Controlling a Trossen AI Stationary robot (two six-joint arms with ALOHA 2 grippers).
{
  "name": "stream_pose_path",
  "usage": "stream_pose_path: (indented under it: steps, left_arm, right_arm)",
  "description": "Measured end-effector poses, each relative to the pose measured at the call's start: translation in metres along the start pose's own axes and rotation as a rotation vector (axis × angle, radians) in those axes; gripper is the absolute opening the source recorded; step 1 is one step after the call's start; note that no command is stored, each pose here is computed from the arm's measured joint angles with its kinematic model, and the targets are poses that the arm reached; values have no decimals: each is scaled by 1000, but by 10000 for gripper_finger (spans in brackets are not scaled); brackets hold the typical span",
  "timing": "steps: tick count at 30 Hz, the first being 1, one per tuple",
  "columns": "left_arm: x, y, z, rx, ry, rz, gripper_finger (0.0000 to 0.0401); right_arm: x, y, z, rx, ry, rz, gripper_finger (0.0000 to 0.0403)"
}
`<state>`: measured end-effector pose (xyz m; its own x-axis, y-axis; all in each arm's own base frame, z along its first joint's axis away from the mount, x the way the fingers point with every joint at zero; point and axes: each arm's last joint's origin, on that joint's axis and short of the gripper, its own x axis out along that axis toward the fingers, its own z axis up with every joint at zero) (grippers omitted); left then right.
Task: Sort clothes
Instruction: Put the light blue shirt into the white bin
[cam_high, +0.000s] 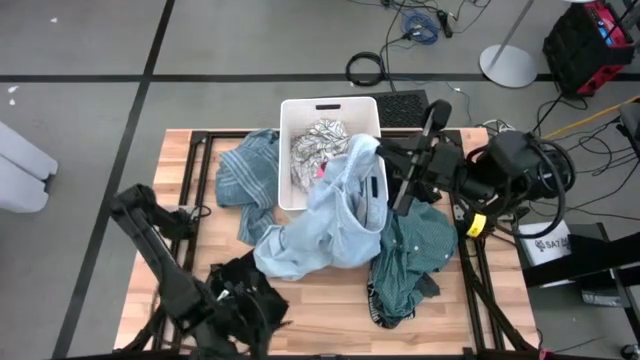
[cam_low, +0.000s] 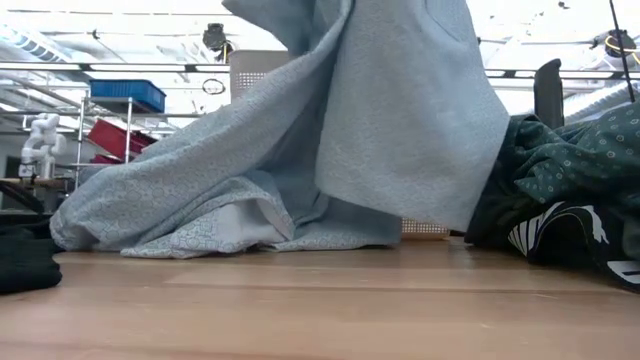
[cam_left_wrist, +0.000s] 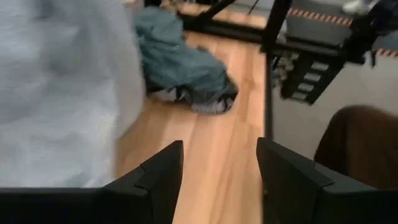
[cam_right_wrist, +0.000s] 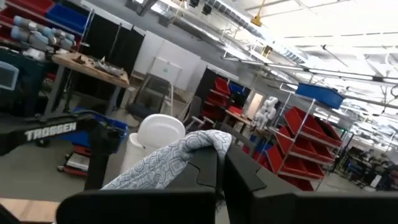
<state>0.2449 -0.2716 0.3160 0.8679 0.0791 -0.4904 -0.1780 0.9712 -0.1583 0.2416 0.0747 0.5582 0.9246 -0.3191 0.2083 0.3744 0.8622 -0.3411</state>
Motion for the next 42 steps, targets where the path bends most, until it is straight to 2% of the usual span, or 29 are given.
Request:
stream_pose_path:
  steps: [2, 4, 8, 10, 15, 20, 31, 37, 40, 42]
  left_arm:
    - [15, -4, 1, 76, -50, 18, 212]
    - [27, -4, 8, 131, -139, 80, 212]
    - [47, 4, 35, 72, -374, 313, 212]
    - [59, 8, 44, 69, -419, 370, 211]
    - [84, 7, 54, 45, -503, 419, 211]
    - [94, 9, 54, 30, -535, 581, 211]
    - [113, 36, 70, 1, -538, 674, 211]
    - [120, 43, 75, 29, -529, 647, 208]
    - [118, 42, 74, 43, -523, 664, 170]
    - [115, 40, 73, 83, -510, 674, 111]
  right_arm:
    - [1, 1, 0, 13, 2, 0, 0]
    - [1, 2, -1, 22, 5, 0, 0]
    - [6, 7, -5, 25, 34, -15, 0]
    - [8, 10, -7, 16, 54, -28, 0]
    - [11, 16, -13, -28, 102, -37, 0]
    - [12, 16, -13, -27, 103, -32, 0]
    - [11, 17, -14, -18, 109, -25, 0]
    - [11, 17, -14, -17, 110, -24, 0]
    - [11, 17, -14, -18, 110, -24, 0]
    - [11, 17, -14, -18, 111, -24, 0]
